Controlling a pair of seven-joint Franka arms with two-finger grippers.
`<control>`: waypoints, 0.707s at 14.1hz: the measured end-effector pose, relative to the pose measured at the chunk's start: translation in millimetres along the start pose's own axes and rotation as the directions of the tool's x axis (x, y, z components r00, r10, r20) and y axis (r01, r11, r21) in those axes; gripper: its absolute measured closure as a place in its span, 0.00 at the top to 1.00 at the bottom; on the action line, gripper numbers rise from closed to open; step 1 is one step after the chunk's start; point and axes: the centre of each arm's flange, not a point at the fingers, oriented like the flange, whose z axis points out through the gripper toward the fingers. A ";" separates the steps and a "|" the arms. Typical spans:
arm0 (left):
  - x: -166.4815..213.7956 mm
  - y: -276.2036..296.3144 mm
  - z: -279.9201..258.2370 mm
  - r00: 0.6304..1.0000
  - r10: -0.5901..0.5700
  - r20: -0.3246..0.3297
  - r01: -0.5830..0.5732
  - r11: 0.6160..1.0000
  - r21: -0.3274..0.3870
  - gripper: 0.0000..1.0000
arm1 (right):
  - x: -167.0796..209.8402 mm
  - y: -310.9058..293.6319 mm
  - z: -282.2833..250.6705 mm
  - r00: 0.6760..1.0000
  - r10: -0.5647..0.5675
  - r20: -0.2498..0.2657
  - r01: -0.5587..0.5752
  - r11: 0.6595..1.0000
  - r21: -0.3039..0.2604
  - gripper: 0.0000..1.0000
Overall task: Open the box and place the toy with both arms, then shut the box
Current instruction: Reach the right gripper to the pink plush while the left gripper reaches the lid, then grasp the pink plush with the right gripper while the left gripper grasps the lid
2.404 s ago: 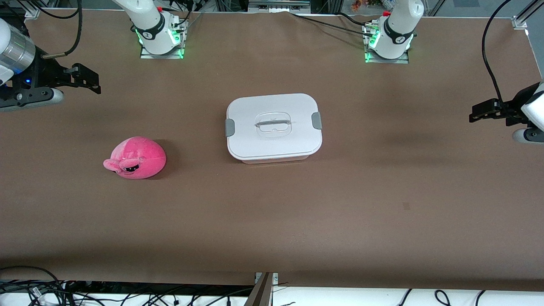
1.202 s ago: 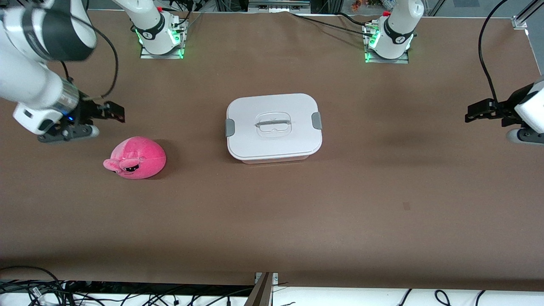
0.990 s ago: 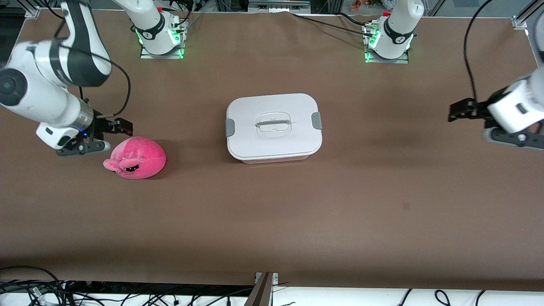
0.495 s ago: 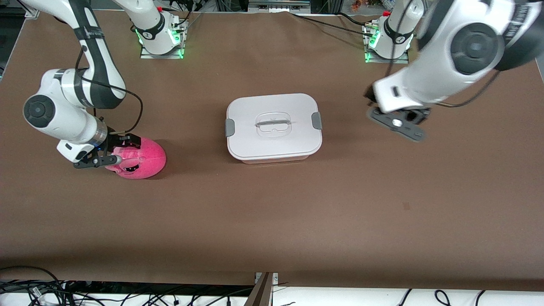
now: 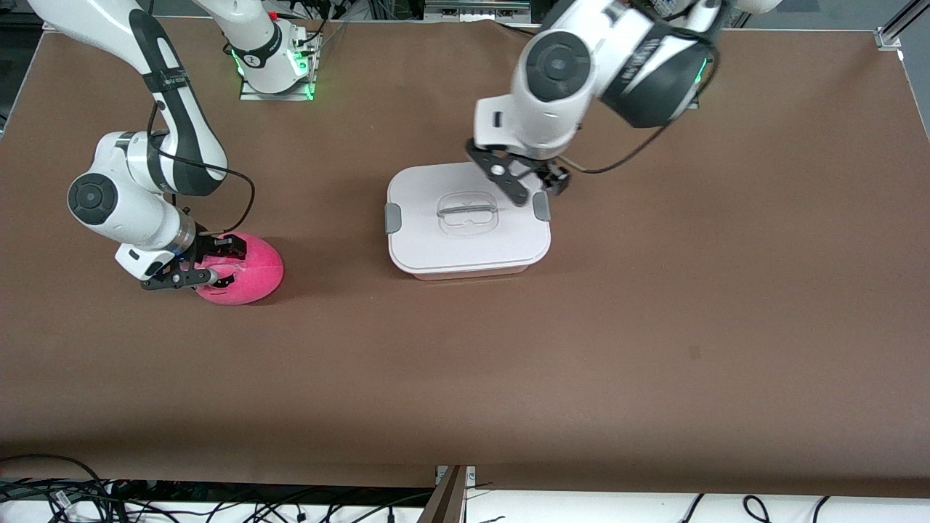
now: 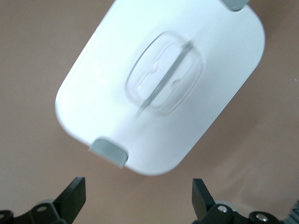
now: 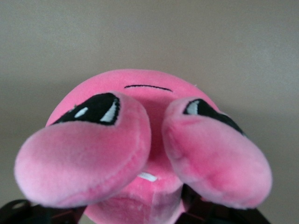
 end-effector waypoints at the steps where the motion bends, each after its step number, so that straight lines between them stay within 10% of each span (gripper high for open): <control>1: 10.0 10.1 9.7 0.998 0.060 -0.021 -0.060 0.998 0.019 1.00 | 0.0 0.2 -0.9 1.000 -0.003 -0.002 0.003 1.000 0.000 0.63; 5: 35.2 28.6 54.4 0.949 0.309 -0.060 -0.297 0.943 0.149 1.00 | 0.3 0.5 -4.8 1.000 -0.026 -0.009 0.026 1.000 -0.001 0.28; 10: 54.2 35.8 98.3 0.869 0.490 -0.074 -0.465 0.858 0.218 1.00 | 8.3 1.5 -18.9 0.995 -0.093 -0.040 0.093 0.996 -0.008 0.12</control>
